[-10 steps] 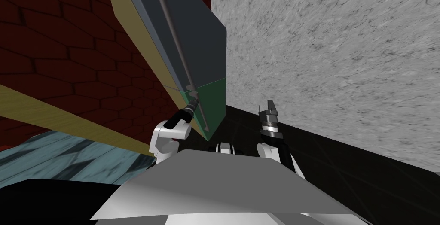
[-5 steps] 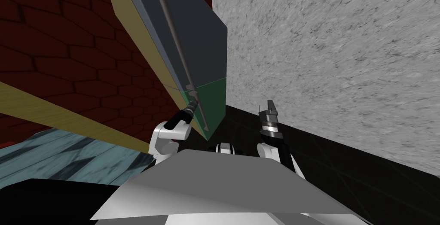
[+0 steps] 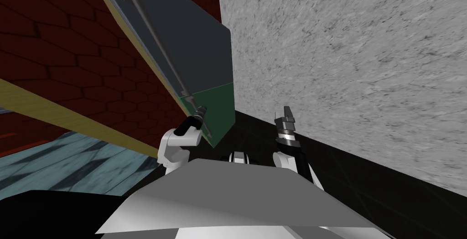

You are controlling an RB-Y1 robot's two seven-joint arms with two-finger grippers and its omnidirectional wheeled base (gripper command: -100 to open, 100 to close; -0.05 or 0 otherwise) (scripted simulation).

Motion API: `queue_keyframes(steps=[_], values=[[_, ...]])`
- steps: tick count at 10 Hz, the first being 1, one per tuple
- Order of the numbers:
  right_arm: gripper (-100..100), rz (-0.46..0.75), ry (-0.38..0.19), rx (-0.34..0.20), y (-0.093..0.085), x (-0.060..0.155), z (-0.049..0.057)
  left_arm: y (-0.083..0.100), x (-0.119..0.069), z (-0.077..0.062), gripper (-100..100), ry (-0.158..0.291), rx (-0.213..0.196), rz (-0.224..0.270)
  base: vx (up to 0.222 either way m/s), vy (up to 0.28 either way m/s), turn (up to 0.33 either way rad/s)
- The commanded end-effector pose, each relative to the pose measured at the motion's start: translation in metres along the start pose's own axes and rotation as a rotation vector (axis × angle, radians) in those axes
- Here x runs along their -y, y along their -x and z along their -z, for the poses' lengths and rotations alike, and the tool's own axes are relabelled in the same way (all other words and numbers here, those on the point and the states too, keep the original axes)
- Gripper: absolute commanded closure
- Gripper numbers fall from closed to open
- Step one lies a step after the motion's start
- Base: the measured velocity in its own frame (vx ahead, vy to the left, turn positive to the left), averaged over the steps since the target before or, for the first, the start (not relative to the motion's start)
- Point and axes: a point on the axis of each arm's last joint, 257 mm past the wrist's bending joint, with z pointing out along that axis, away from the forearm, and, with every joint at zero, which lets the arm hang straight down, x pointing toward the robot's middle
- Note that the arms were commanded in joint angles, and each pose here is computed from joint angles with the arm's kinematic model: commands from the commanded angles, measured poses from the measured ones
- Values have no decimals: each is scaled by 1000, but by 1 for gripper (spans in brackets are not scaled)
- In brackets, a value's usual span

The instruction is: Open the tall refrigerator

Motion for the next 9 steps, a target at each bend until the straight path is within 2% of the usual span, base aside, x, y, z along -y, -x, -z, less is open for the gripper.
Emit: queue_keyframes(steps=[1,2,4,5,6,7,8,9], values=[[0,0,0,0,0,0,0,20,-13,-3,100,42,62,11,36,-446,114],[0,0,0,0,0,0,0,20,-13,-3,100,42,62,11,-14,-299,32],[0,0,0,0,0,0,0,35,-22,-4,100,74,108,20,-16,-279,83],[0,0,0,0,0,0,0,35,-22,-4,100,74,108,20,-42,-260,57],[0,0,0,0,0,0,0,42,-27,-4,100,90,131,24,23,-252,57],[0,0,0,0,0,0,0,38,-25,-2,100,82,120,22,22,-134,27],[0,1,0,0,0,0,0,32,-36,-10,-100,106,108,17,7,2,-4],[0,1,0,0,0,0,0,27,-42,-15,-100,118,99,14,14,69,0]])
